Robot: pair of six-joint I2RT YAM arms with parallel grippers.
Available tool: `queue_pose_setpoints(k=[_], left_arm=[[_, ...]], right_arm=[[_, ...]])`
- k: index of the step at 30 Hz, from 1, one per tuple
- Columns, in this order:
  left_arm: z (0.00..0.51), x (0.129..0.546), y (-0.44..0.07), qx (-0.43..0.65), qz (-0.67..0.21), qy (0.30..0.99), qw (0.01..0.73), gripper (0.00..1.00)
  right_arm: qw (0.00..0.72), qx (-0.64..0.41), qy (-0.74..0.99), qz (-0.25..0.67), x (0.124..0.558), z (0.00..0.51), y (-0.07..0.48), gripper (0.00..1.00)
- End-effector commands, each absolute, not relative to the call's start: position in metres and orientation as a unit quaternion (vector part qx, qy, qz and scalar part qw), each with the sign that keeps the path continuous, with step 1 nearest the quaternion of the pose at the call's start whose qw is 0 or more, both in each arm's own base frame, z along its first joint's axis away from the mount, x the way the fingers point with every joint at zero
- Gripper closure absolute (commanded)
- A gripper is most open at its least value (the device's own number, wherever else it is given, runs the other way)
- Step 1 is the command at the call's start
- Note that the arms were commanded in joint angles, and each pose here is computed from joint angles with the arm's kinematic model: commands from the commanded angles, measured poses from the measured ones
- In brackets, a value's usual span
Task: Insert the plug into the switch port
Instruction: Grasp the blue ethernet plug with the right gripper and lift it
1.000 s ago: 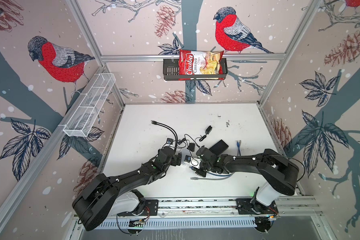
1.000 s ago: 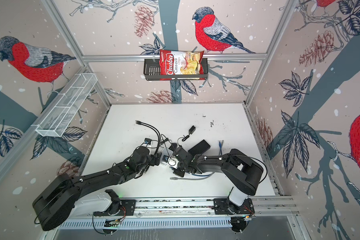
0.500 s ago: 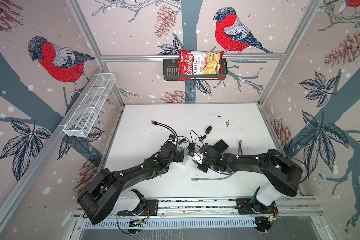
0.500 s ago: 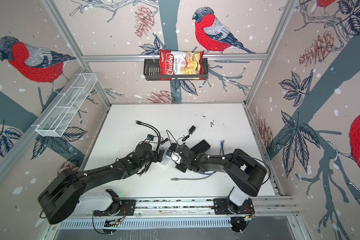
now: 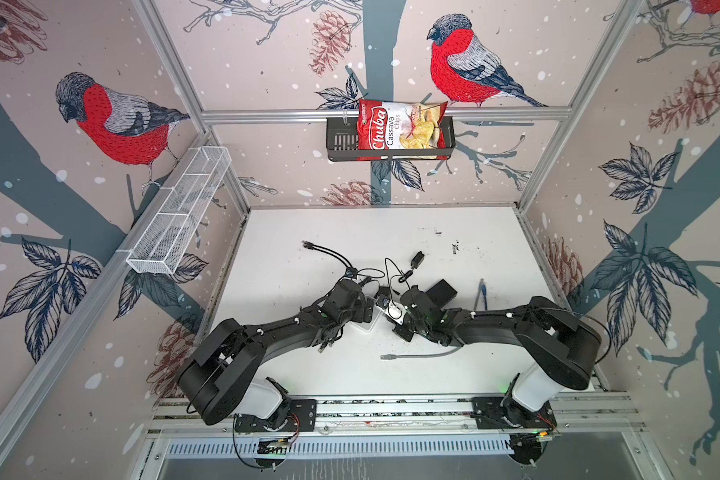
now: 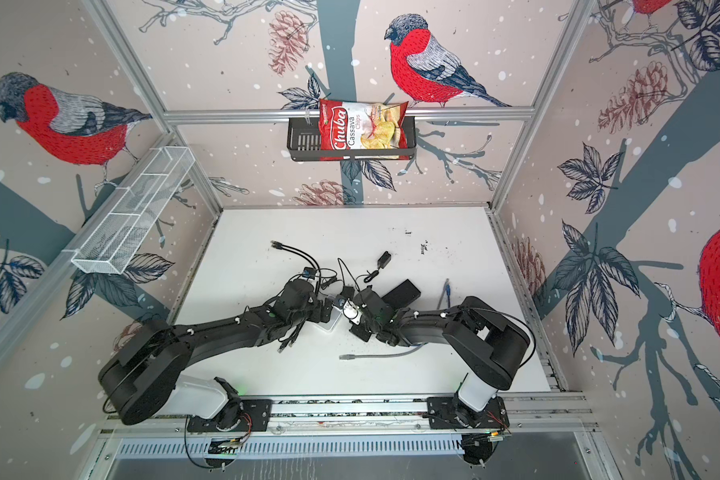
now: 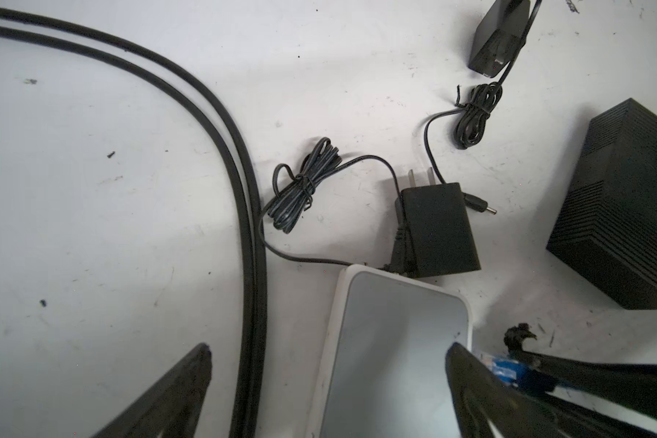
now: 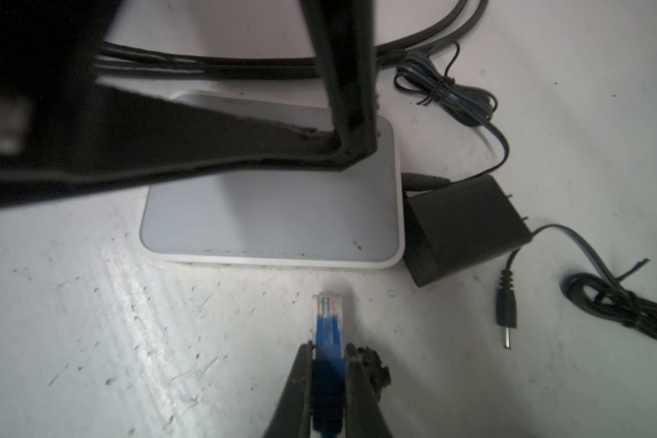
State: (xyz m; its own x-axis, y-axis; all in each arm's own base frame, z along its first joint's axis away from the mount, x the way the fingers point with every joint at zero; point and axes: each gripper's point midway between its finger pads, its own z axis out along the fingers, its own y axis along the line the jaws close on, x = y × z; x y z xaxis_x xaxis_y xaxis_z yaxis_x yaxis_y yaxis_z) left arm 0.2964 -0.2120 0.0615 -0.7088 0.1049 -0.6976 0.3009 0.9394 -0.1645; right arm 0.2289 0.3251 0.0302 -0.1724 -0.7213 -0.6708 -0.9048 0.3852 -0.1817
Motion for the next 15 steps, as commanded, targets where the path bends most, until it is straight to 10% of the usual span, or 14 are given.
queue_pose_setpoints(k=[1, 15], left_arm=[[0.0622, 0.2973, -0.2141, 0.100, -0.145, 0.914, 0.365, 0.06], [0.0617, 0.2961, -0.2109, 0.069, -0.166, 0.909, 0.377, 0.06]], right_arm=[[0.373, -0.520, 0.754, 0.148, 0.2334, 0.0383, 0.3322, 0.98], [0.390, -0.504, 0.751, 0.171, 0.2297, 0.0426, 0.3280, 0.99]])
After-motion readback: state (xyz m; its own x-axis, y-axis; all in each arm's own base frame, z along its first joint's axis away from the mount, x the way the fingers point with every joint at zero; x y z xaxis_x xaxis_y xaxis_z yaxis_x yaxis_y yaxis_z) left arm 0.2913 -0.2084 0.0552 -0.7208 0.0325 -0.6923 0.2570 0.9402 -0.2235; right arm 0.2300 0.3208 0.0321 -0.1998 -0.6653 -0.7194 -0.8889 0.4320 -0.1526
